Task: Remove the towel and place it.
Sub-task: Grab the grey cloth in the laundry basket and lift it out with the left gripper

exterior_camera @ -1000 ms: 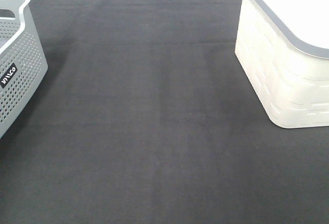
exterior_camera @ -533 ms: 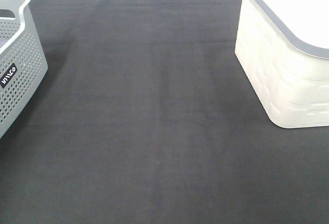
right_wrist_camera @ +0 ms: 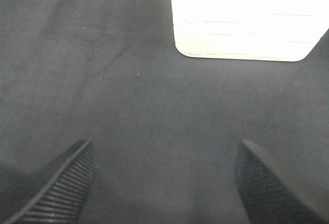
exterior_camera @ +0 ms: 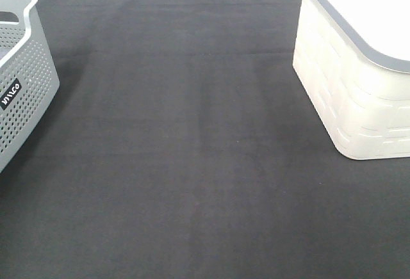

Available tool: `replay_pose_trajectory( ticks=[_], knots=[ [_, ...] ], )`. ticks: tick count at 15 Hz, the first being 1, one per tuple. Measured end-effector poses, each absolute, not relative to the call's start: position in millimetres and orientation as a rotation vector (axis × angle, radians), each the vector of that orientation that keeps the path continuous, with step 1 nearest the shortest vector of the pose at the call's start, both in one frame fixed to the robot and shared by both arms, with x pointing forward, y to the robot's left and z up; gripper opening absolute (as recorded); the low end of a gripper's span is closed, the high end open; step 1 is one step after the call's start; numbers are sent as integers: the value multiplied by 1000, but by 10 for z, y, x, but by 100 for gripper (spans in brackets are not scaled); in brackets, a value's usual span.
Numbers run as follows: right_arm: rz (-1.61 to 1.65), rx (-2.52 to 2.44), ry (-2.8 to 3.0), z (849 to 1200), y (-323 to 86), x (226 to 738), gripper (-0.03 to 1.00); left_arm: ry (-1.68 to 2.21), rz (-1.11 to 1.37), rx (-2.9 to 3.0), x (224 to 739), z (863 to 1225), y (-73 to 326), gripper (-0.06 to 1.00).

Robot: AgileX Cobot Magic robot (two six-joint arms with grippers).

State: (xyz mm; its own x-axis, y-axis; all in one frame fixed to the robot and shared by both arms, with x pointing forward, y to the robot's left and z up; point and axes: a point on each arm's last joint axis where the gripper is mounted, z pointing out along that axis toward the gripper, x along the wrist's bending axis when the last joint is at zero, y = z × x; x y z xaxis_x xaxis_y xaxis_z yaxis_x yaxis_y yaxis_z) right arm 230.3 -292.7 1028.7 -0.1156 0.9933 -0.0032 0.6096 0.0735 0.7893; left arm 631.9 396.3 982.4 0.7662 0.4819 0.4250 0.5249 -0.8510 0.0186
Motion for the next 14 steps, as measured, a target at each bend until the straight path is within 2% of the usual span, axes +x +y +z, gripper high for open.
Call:
replay_pose_trajectory(
  ticks=[2, 3, 6, 8, 14],
  knots=[
    [871, 1590, 1788, 10287, -2927, 2303, 74, -837, -674, -2841, 6221, 10128, 3949, 0],
    [871, 1590, 1788, 10287, -2927, 2303, 74, -865, -691, -2832, 6082, 10438, 3921, 0],
    [871, 1590, 1788, 10287, -2927, 2303, 74, -979, -690, -2852, 5726, 10920, 3812, 0],
    [871, 1590, 1788, 10287, -2927, 2303, 74, -1015, -780, -2868, 5515, 11211, 3735, 0],
    [871, 1590, 1788, 10287, -2927, 2303, 74, -1038, -1070, -2814, 5026, 11788, 3618, 0]
  ],
)
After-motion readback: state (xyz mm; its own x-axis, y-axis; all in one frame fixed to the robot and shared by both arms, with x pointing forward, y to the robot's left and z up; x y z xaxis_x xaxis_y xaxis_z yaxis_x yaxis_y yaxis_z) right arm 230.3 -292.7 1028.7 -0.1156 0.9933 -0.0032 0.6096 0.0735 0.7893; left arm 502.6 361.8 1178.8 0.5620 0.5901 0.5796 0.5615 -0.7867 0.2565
